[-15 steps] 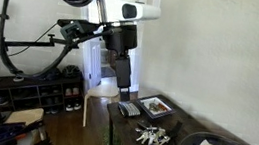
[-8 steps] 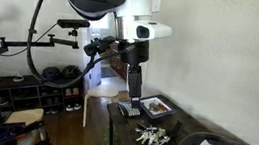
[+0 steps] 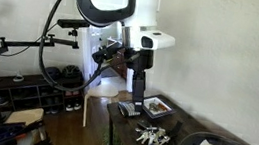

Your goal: Put the keys in the blue/white plate

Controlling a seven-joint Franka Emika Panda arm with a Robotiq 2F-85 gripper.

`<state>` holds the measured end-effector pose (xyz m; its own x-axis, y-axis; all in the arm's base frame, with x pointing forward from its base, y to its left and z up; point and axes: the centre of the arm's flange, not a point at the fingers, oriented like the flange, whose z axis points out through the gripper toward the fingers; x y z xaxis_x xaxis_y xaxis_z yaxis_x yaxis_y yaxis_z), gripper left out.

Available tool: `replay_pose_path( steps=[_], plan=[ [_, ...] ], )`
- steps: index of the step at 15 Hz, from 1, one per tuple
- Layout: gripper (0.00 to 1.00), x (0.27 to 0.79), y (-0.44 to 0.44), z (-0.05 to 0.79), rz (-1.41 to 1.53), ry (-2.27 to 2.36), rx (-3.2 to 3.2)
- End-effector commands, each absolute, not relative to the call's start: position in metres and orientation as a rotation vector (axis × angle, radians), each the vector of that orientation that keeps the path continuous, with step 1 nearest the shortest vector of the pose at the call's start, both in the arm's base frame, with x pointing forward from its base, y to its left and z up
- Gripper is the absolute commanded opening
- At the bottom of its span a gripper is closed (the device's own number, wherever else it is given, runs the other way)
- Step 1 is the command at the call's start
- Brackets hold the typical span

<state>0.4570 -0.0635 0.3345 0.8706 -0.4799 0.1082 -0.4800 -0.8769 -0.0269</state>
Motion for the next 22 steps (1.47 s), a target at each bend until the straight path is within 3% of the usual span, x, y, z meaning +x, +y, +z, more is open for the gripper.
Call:
replay_pose_path(
  steps=[1, 6, 22],
  plan=[
    [1.00, 0.457, -0.063, 0.334, 0.175, -0.779, 3.037],
    [1.00, 0.455, -0.058, 0.332, 0.164, -0.801, 3.042],
    [1.00, 0.520, -0.043, 0.248, 0.036, -1.214, 2.955]
  ],
)
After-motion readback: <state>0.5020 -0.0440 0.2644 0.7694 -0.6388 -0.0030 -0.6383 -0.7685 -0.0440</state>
